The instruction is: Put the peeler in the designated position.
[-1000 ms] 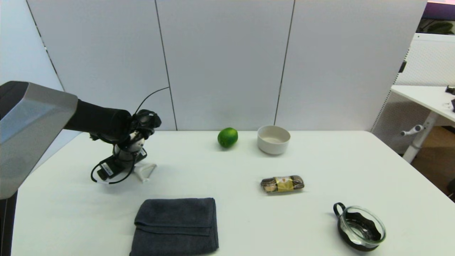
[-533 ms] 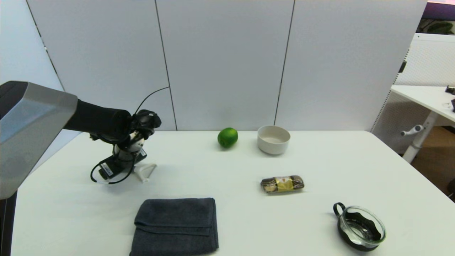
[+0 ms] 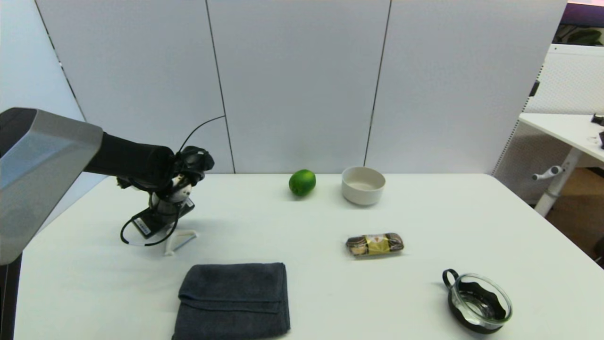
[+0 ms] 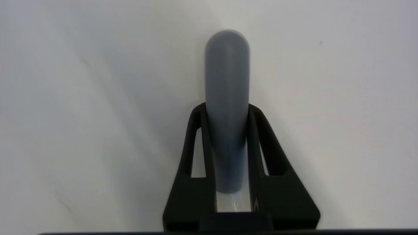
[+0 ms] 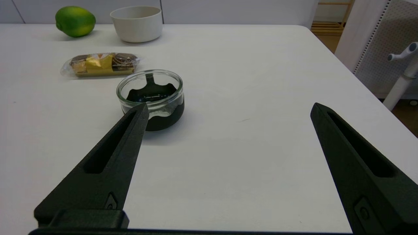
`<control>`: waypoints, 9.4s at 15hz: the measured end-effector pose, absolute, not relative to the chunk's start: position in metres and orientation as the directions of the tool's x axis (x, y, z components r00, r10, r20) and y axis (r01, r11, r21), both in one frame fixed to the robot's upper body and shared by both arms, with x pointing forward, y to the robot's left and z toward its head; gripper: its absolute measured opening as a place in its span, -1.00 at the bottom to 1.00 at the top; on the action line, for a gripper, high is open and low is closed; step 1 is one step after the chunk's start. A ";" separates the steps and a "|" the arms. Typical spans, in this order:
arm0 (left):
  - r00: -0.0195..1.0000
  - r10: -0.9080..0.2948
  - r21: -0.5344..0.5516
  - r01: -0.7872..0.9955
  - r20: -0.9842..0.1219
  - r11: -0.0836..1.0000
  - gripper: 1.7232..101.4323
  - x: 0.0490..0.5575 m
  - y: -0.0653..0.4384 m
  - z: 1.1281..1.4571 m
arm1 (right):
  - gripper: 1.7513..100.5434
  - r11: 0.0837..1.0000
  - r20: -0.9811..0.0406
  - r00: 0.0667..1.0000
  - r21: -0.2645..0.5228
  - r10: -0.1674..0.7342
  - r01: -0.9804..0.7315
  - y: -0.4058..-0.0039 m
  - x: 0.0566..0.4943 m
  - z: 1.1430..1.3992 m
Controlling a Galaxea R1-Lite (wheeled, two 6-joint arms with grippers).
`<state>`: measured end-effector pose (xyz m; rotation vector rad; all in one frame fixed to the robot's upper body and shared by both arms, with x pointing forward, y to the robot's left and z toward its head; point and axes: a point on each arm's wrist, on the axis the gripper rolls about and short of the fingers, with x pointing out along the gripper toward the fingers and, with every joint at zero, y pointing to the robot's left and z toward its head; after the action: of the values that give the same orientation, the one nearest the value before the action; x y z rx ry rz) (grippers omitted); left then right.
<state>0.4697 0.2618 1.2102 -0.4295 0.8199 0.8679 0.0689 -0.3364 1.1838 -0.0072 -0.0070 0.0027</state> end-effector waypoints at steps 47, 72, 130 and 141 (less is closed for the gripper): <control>0.371 -0.802 0.305 0.920 -0.468 0.247 -0.68 0.446 -0.008 1.270 | 0.95 1.000 0.007 1.000 -0.007 0.003 -0.003 -0.336 0.069 1.184; 0.326 -0.788 0.368 0.920 -0.522 0.136 -0.68 0.469 -0.015 1.211 | 0.95 1.000 0.007 1.000 -0.007 0.003 -0.003 -0.336 0.069 1.184; 0.984 -0.168 0.124 0.160 0.054 0.979 0.91 0.071 0.330 1.246 | 0.95 1.000 0.007 1.000 -0.007 0.003 -0.003 -0.336 0.069 1.184; 0.999 0.035 -0.041 -0.034 0.012 0.999 0.93 0.069 0.334 1.184 | 0.95 1.000 0.007 1.000 -0.008 0.003 -0.003 -0.336 0.069 1.184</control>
<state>0.0687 0.3336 1.1839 -0.0413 -0.0128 0.0346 0.0689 -0.3364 1.1838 -0.0077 -0.0075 0.0027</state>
